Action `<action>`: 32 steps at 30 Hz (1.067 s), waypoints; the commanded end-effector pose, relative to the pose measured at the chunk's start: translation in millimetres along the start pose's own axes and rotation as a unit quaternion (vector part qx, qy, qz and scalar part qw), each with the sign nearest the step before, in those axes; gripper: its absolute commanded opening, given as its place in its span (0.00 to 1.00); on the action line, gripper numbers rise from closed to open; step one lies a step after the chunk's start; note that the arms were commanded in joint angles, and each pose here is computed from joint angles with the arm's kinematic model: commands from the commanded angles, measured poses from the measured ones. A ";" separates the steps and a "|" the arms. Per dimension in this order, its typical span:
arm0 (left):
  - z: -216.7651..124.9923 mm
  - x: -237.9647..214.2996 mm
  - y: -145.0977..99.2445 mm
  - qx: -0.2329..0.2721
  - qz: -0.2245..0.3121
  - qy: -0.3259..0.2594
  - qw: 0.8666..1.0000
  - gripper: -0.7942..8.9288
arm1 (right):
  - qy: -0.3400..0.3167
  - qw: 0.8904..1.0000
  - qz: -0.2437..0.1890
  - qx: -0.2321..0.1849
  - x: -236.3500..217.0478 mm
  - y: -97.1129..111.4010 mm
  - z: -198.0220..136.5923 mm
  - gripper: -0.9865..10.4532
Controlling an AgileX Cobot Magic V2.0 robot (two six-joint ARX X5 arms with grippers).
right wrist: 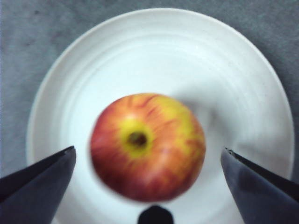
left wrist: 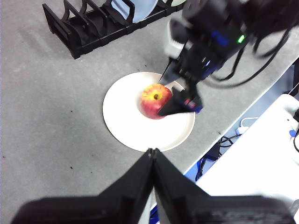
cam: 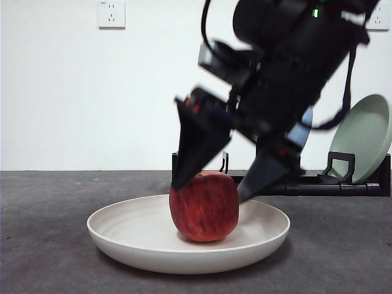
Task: Take the yellow plate from the plate rack,put the plate on the table,take the apple from the table,put the apple in the plate
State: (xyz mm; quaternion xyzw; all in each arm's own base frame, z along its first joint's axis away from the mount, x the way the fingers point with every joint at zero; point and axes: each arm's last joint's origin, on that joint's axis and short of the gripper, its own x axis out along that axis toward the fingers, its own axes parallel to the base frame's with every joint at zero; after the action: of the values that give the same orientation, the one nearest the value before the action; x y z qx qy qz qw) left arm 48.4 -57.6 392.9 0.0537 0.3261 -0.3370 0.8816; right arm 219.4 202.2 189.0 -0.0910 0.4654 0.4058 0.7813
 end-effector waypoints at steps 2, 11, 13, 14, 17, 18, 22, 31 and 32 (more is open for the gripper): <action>0.1 -0.1 -0.3 0.012 -0.002 -0.001 1.000 0.07 | -0.001 1.000 0.003 -0.001 -33.8 9.8 8.8 0.61; 0.1 -0.1 -0.7 0.028 -0.010 0.000 1.000 0.07 | 0.011 1.000 0.020 0.010 -129.8 35.6 -7.9 0.59; 0.1 -0.1 -1.0 0.029 -0.016 0.001 0.999 0.07 | 0.008 0.999 0.033 0.016 -146.8 40.4 -17.0 0.51; 0.0 -0.1 -1.0 0.029 -0.015 0.001 0.999 0.07 | 0.008 0.999 0.038 0.022 -156.1 43.0 -23.1 0.46; 0.0 -0.1 -1.0 0.029 -0.015 0.001 0.999 0.07 | 0.010 0.999 0.042 0.031 -175.4 47.7 -38.0 0.38; 0.0 -0.1 -1.0 0.029 -0.015 0.001 0.999 0.07 | 0.013 0.998 0.042 0.033 -181.6 49.1 -43.8 0.36; 0.0 -0.1 -1.0 0.033 -0.015 0.001 0.999 0.07 | 0.029 0.998 0.040 0.038 -199.8 53.0 -64.0 0.23; -0.1 -0.1 -1.0 0.033 -0.015 0.001 0.999 0.08 | 0.032 0.998 0.039 0.024 -219.8 57.2 -87.4 0.08; -0.1 -0.1 -1.0 0.033 -0.015 0.001 0.999 0.08 | 0.030 0.999 0.039 0.023 -220.4 57.4 -87.9 0.08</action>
State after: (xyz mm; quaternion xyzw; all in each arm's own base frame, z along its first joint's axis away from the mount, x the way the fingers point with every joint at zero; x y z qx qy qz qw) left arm 47.9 -58.0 392.8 0.0737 0.3200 -0.3558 0.8750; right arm 68.5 72.9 330.2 -0.0631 0.5069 0.4179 0.7513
